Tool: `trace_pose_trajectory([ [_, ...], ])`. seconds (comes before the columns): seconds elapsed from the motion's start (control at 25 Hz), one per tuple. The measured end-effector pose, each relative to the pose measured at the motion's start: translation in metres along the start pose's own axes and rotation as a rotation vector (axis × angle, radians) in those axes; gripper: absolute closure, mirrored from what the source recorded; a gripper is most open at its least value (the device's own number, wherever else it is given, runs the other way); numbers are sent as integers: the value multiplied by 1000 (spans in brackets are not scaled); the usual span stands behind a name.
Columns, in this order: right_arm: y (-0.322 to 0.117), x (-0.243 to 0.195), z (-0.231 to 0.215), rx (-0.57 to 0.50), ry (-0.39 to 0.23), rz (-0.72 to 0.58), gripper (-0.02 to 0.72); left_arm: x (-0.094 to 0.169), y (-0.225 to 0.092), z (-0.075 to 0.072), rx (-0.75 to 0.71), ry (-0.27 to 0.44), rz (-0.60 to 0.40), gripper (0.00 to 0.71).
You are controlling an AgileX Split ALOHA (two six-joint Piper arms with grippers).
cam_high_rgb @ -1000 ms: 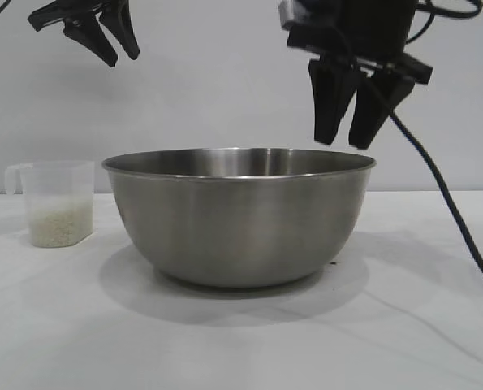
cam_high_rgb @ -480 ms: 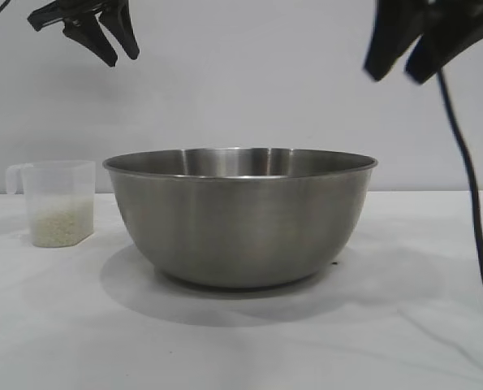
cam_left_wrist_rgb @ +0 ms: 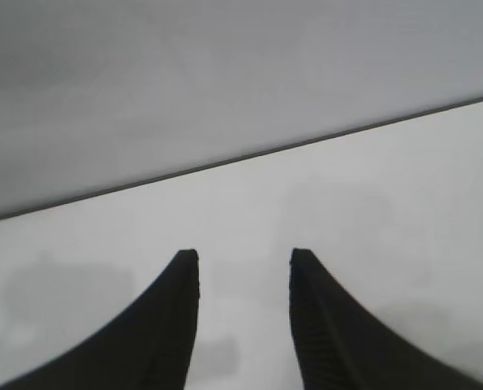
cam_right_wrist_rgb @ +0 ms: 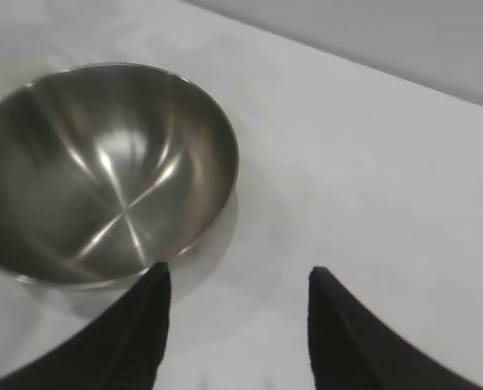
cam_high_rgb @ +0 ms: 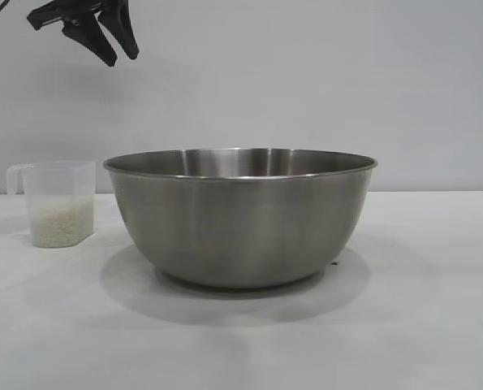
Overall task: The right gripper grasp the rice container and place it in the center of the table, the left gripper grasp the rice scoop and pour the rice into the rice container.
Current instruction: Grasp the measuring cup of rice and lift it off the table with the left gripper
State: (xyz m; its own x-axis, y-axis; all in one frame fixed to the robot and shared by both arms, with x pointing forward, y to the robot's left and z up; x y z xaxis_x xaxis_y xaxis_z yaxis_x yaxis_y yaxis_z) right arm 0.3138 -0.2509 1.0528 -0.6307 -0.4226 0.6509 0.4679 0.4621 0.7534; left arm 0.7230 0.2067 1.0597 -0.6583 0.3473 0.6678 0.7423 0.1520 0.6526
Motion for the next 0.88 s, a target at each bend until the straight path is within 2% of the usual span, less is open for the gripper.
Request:
trace_pose_trajectory([
  [0.12, -21, 17, 1, -30, -47, 56, 381, 0, -1, 0, 0, 0, 12, 444],
  [0.2, -32, 29, 2, -60, -83, 48, 381, 0, -1, 0, -3, 1, 15, 444],
  [0.4, -56, 49, 7, -91, -127, 42, 381, 0, -2, 1, -9, 6, 24, 444],
  [0.56, -69, 61, 9, -112, -170, -15, 381, 2, -3, 0, -14, 7, 31, 444],
  [0.88, -75, 67, 9, -118, -198, -76, 381, 9, 0, -3, -19, 3, 19, 444],
])
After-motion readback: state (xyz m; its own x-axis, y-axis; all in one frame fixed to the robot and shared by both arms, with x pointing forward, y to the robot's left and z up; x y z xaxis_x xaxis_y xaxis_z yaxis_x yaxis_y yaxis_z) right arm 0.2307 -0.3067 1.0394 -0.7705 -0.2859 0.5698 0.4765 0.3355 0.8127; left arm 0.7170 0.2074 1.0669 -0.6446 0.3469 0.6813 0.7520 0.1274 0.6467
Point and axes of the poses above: a point on each arm's last joint axis where the gripper is mounted, x pointing back along that axis away from the gripper, z along the wrist's bending axis when the last joint is at zero, y = z × x, the point moved 1 cm from there along -x, pointing out along that axis toward the gripper, and after that the axes turned 15 degrees about x, right-handed, at the moved point
